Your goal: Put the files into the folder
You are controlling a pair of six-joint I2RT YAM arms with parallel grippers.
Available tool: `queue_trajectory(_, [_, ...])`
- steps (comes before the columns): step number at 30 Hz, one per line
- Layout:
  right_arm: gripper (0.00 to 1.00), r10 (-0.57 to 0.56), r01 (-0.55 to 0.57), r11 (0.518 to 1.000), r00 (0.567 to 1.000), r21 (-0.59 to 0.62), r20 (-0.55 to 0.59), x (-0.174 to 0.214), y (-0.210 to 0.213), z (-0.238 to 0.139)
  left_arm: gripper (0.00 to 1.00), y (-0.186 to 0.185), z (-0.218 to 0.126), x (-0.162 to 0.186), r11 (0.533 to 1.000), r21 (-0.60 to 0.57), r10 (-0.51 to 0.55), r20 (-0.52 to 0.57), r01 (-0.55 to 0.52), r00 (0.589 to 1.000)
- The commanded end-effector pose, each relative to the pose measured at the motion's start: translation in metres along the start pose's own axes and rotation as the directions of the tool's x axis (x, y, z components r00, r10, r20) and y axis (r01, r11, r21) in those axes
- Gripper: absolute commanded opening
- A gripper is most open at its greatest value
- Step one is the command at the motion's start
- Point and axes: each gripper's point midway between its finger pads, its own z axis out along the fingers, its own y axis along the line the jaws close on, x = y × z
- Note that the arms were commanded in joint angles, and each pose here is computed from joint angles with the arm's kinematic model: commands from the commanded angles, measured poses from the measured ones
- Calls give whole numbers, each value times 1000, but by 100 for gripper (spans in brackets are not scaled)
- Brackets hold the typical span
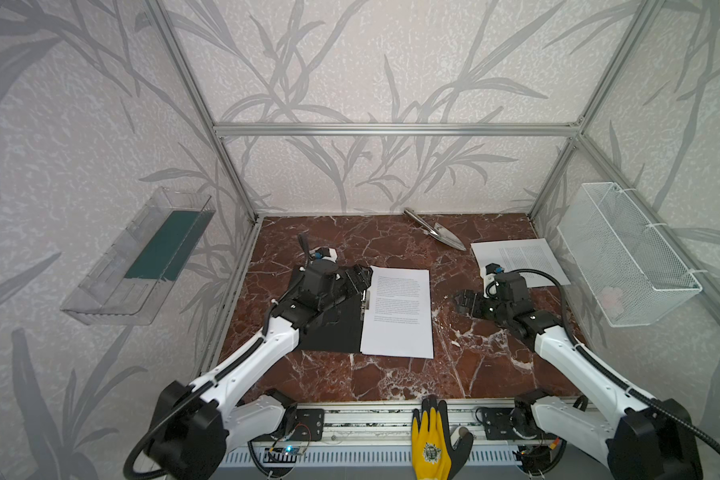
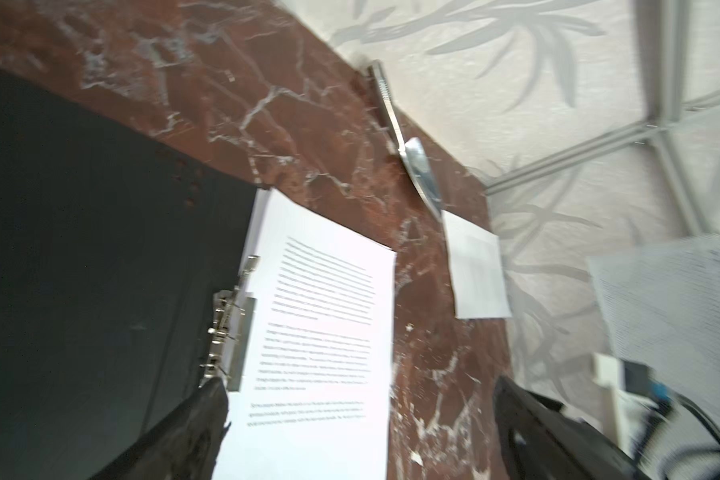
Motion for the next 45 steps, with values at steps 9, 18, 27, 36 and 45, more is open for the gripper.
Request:
queue_trajectory(9, [99,200,-214,943,976,254,82,-51,-56,50,99,-21,-47,69,938,327,169,-146,-114,975])
queue_trajectory(18, [99,290,-301,901,953,313,82,-116,-99,106,99,-15,-49,83,908,400,185,-124,-122,975])
queue_trajectory(27, [100,435,-426,865,900,265,28,-152,-131,152,99,-9,-56,80,913,386,175,-76,-133,982])
queue_trajectory(36, [100,467,-424,851,881,311,-76,-127,-140,158,99,-8,-55,80,918,375,167,-78,-127,983])
queue_trajectory(45, [97,551,-517,826,824,226,-128,-74,-115,123,99,19,-58,64,965,223,136,11,-135,991])
